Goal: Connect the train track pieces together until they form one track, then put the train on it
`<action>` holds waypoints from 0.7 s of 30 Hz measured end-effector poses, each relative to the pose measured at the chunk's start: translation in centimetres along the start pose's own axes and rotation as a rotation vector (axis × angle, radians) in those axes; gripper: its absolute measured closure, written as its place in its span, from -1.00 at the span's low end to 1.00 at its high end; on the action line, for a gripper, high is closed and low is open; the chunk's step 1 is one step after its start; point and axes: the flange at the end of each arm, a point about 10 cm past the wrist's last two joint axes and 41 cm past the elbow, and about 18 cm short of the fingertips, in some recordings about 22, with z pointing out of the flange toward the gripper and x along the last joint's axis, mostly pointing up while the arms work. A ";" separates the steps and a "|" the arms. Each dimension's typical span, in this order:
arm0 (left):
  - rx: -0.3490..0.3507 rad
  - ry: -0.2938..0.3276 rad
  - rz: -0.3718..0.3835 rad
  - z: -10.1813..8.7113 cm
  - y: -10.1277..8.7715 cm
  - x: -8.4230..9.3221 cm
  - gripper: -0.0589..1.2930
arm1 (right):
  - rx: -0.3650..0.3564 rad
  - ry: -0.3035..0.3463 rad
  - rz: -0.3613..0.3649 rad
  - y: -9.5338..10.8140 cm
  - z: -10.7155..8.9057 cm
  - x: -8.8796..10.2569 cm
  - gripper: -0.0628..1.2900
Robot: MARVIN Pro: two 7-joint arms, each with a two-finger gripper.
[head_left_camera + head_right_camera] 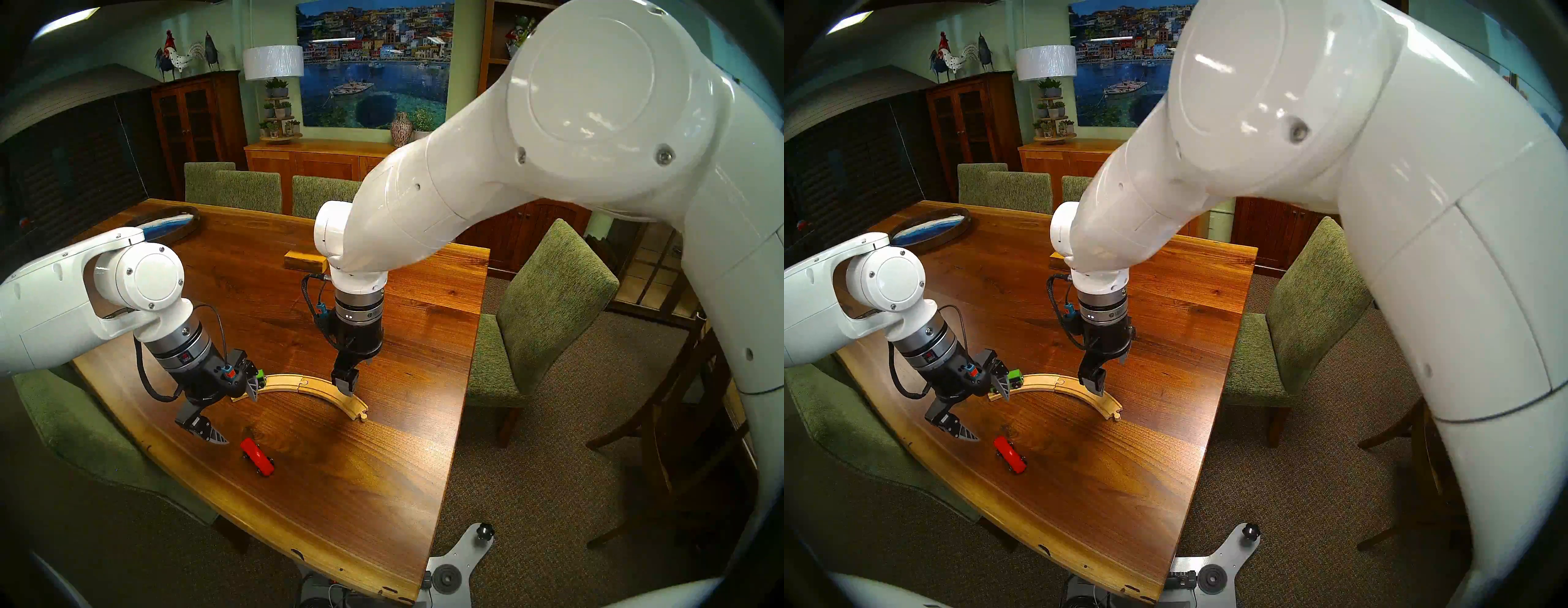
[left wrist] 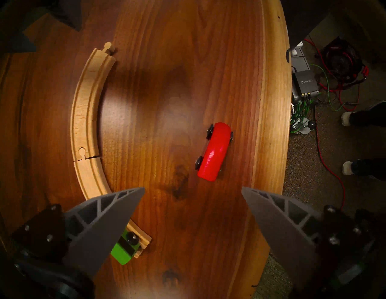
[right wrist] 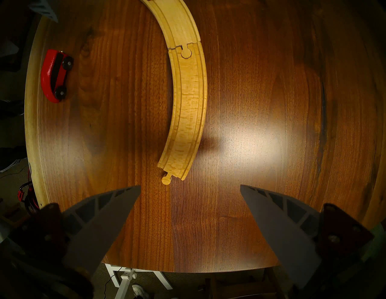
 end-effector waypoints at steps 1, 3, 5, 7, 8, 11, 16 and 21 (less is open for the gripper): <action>-0.009 -0.004 0.007 0.3 0.1 0.1 -0.91 | 0.000 0.000 0.000 0.0 0.0 0.0 -0.90; -0.016 -0.008 0.014 0.5 0.2 0.2 -0.91 | 0.000 0.000 0.000 0.0 0.0 0.0 -0.90; -0.022 -0.011 0.019 0.8 0.3 0.3 -0.91 | 0.000 0.000 0.000 0.0 0.0 0.0 -0.90; -0.028 -0.015 0.021 1.0 0.4 0.5 -0.91 | 0.000 0.000 0.000 0.0 0.0 0.0 -0.90; -0.030 -0.016 0.021 1.2 0.4 0.6 -0.91 | 0.000 0.000 0.000 0.0 0.0 0.0 -0.90; -0.029 -0.020 0.019 1.5 0.4 0.9 -0.91 | 0.000 0.000 0.000 0.0 0.0 0.0 -0.90; -0.024 -0.024 0.021 2.2 0.5 1.6 -0.91 | 0.000 0.000 -0.001 0.0 0.0 0.0 -0.90; -0.020 -0.031 0.021 2.8 0.5 2.0 -0.91 | -0.001 0.000 -0.001 0.0 0.0 0.0 -0.90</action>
